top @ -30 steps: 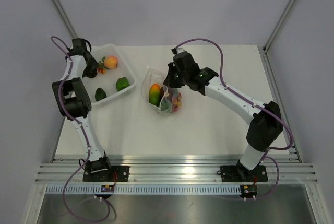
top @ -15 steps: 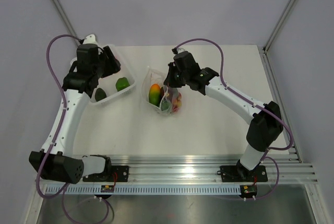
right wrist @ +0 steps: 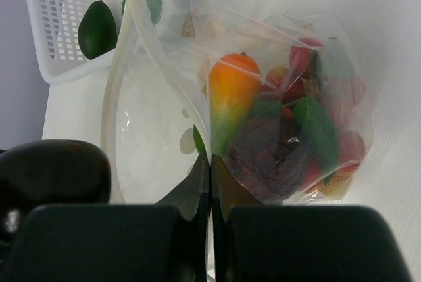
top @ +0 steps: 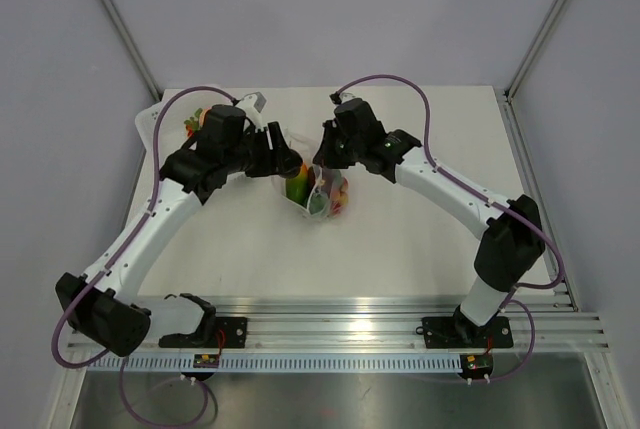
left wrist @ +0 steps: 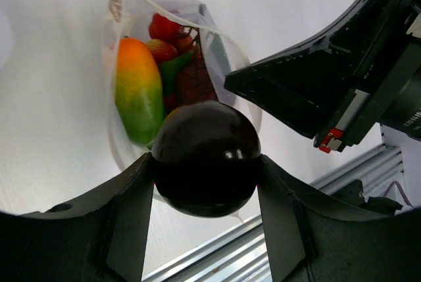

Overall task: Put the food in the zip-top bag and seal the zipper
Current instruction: Place the fake fruit in the zipper food storage bag, then adjust the zipper food storage bag at the center of the board.

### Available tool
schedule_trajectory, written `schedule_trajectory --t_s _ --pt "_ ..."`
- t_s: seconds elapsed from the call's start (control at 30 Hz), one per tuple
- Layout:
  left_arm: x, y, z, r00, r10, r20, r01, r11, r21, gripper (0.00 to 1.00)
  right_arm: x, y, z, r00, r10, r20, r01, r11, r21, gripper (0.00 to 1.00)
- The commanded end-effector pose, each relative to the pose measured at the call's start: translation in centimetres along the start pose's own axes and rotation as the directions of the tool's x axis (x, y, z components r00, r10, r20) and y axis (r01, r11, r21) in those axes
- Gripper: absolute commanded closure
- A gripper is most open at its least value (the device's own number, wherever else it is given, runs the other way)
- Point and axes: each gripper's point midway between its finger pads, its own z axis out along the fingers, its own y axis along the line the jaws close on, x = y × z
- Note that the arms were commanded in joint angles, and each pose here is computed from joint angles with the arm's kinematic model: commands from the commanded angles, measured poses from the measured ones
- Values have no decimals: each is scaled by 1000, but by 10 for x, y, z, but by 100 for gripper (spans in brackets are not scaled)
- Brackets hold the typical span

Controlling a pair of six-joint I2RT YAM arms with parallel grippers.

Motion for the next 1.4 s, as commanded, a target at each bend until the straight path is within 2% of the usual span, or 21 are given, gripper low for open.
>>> schedule_trajectory --t_s 0.0,0.07,0.1,0.17,0.2,0.27,0.3,0.37,0.47,0.5,0.63,0.73,0.8,1.03,1.07,1.17,1.3,1.33,1.37 --pt "1 -21 16 1000 -10 -12 11 995 98 93 -20 10 -21 997 13 71 -10 999 -40 98" --pt "3 -14 26 1000 -18 -24 19 997 71 90 -21 10 -23 997 13 73 -10 999 -38 98" --pt "1 -12 29 1000 -25 -15 26 998 55 83 -20 10 -23 997 12 71 -9 999 -36 98" --pt "-3 -12 31 1000 -25 2 25 998 49 77 -20 10 -26 997 13 74 -11 999 -36 98" --pt "-7 -15 31 1000 -25 18 24 998 58 55 -20 9 -27 997 14 76 -11 999 -35 98" --pt "-12 -14 33 999 -22 25 21 999 41 29 -20 8 -28 997 17 77 -15 999 -28 98" --pt "-16 -16 29 1000 -10 28 9 999 38 22 -20 8 -29 997 17 77 -15 999 -28 98" --pt "-20 -19 24 999 2 33 -3 999 40 20 -19 7 -31 997 17 79 -15 1000 -23 98" --pt "-27 -22 9 997 27 66 -29 999 37 22 -19 5 -34 996 15 84 -14 1000 -16 98" --pt "-29 -20 1 995 42 87 -44 999 24 29 -19 4 -35 996 15 85 -14 1000 -15 98" --pt "-26 0 -5 993 73 95 -66 995 -70 44 -17 4 -35 997 15 82 -14 1000 -16 98" --pt "-19 23 -5 995 58 81 -43 984 -173 44 -15 3 -37 997 4 78 -2 1000 -22 98" --pt "-13 39 2 998 6 67 8 980 -197 46 -14 4 -39 998 -9 66 11 1000 -22 98" --pt "8 36 38 999 -48 -24 45 993 -109 51 -12 5 -41 997 -69 42 70 997 -24 96" --pt "12 39 46 998 -56 -42 51 991 -120 52 -15 6 -42 996 -75 45 76 997 -23 96" --pt "16 39 59 994 -82 -79 73 991 -113 66 -28 10 -46 991 -118 59 119 993 -13 92" --pt "5 21 57 993 -104 -64 101 994 -47 90 -55 22 -67 977 -190 97 191 982 0 75" --pt "-2 15 53 993 -109 -47 108 994 -27 100 -56 21 -73 969 -225 99 225 974 3 61" --pt "-7 11 50 992 -121 -32 120 993 -19 100 -60 23 -80 958 -257 126 259 966 -4 51"
